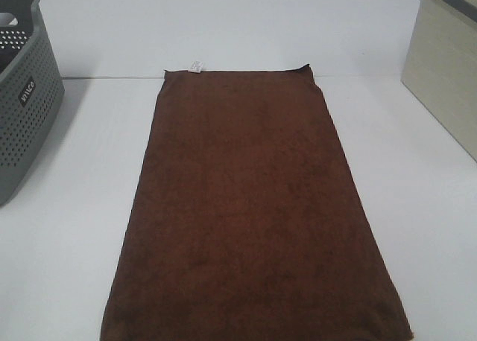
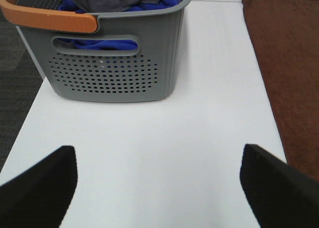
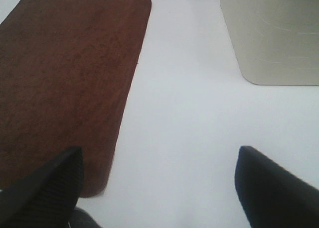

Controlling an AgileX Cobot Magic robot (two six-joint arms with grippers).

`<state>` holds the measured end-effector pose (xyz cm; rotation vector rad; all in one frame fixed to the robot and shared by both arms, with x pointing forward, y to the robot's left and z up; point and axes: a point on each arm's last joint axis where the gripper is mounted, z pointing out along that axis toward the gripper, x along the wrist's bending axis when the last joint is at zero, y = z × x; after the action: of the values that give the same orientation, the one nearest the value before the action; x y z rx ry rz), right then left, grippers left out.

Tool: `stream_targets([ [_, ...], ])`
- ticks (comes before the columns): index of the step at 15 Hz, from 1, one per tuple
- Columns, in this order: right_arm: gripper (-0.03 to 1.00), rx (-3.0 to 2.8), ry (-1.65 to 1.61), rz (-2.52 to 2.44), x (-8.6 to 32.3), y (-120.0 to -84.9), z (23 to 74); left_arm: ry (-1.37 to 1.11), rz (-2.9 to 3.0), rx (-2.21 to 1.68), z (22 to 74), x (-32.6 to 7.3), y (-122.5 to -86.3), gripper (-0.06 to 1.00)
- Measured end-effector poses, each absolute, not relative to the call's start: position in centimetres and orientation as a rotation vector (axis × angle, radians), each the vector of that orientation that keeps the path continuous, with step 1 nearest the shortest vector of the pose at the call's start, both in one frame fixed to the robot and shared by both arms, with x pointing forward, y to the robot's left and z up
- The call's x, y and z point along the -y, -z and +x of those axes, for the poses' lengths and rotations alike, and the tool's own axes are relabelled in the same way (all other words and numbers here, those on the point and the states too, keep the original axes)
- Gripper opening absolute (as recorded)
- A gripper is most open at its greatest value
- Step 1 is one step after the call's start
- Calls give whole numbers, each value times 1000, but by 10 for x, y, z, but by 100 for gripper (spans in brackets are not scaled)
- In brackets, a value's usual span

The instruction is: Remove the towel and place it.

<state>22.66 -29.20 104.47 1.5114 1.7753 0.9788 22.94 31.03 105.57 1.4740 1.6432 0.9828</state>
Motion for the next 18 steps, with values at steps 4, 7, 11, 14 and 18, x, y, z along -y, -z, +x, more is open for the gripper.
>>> stream_targets([
  [4, 79, -1772, -982, 1502, 292, -1045, 227, -967, 1550, -1546, 234, -304, -1052, 81],
  [7, 79, -1771, -981, 1501, 292, -1045, 227, -941, 1555, -1526, 234, -302, -1052, 81],
  [11, 79, -1771, -981, 1501, 292, -1045, 227, -935, 1553, -1524, 234, -301, -1052, 81],
  [14, 79, -1771, -981, 1501, 292, -1045, 227, -935, 1553, -1524, 234, -301, -1052, 81],
  [18, 79, -1771, -981, 1501, 292, -1045, 227, -935, 1553, -1524, 234, -301, -1052, 81],
])
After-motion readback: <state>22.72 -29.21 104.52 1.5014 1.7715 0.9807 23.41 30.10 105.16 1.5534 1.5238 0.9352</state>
